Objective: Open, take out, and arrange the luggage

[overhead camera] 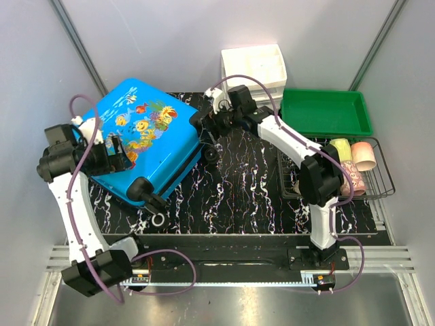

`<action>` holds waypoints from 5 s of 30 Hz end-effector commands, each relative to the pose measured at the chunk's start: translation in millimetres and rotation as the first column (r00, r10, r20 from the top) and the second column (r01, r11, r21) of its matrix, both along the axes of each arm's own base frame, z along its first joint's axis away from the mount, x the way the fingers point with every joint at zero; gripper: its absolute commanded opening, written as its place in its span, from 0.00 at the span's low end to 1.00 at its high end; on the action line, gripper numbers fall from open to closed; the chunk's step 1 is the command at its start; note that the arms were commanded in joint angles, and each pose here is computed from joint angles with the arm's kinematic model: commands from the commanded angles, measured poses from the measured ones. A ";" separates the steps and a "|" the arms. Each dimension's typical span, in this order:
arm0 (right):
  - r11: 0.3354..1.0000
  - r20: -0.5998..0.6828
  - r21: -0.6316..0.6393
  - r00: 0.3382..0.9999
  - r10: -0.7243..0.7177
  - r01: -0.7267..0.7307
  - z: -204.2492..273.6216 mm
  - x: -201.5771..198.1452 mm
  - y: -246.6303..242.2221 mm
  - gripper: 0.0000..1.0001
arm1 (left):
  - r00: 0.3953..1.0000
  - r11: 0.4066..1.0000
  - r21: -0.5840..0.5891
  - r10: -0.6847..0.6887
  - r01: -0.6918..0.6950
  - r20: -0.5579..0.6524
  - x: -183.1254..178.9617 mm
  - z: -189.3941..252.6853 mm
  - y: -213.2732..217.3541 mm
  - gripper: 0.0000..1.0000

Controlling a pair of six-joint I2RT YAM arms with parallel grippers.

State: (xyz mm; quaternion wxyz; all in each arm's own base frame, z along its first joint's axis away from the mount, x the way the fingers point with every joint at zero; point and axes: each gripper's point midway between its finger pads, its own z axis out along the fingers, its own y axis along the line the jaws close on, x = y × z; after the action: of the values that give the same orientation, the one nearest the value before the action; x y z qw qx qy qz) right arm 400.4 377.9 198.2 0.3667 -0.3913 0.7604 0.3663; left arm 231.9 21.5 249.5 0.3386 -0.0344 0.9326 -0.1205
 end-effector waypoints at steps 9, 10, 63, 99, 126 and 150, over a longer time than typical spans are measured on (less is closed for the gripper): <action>0.979 0.130 -0.198 0.991 -0.026 0.051 -16.9 25.7 -1.1 0.95 | 0.959 0.960 -0.044 0.271 -0.275 -0.085 -13.3 -24.2 46.1 0.99; 0.983 0.125 -0.184 0.992 -0.003 0.026 -10.6 22.3 2.2 0.66 | 0.951 0.955 -0.053 0.285 -0.293 -0.121 -12.1 -32.6 51.6 0.99; 0.965 0.213 0.176 0.950 -0.229 0.193 -17.7 -89.7 -89.7 0.45 | 0.987 0.983 -0.100 -0.145 0.152 0.073 59.8 5.6 41.8 0.98; 0.789 0.023 0.116 0.792 -0.610 0.604 -71.8 -35.0 -140.3 0.15 | 0.999 0.998 -0.055 0.000 -0.003 -0.054 87.6 -31.8 91.4 0.92; 0.948 0.014 0.166 0.960 -0.278 0.272 -55.6 -45.6 -118.0 0.62 | 0.952 0.950 0.072 -0.298 0.302 -0.069 -35.5 -43.5 -21.9 0.99; 0.984 0.192 0.170 0.981 0.019 -0.052 -16.1 -94.4 -6.0 0.56 | 0.961 0.967 0.148 -0.172 0.207 -0.218 1.3 -65.4 34.7 0.98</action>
State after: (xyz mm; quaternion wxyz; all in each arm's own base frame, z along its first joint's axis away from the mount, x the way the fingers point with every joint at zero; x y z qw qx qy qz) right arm 327.2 314.0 147.1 0.4472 -0.3611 0.7384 0.3527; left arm 205.8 22.5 173.4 0.2067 0.0838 0.9695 -0.1018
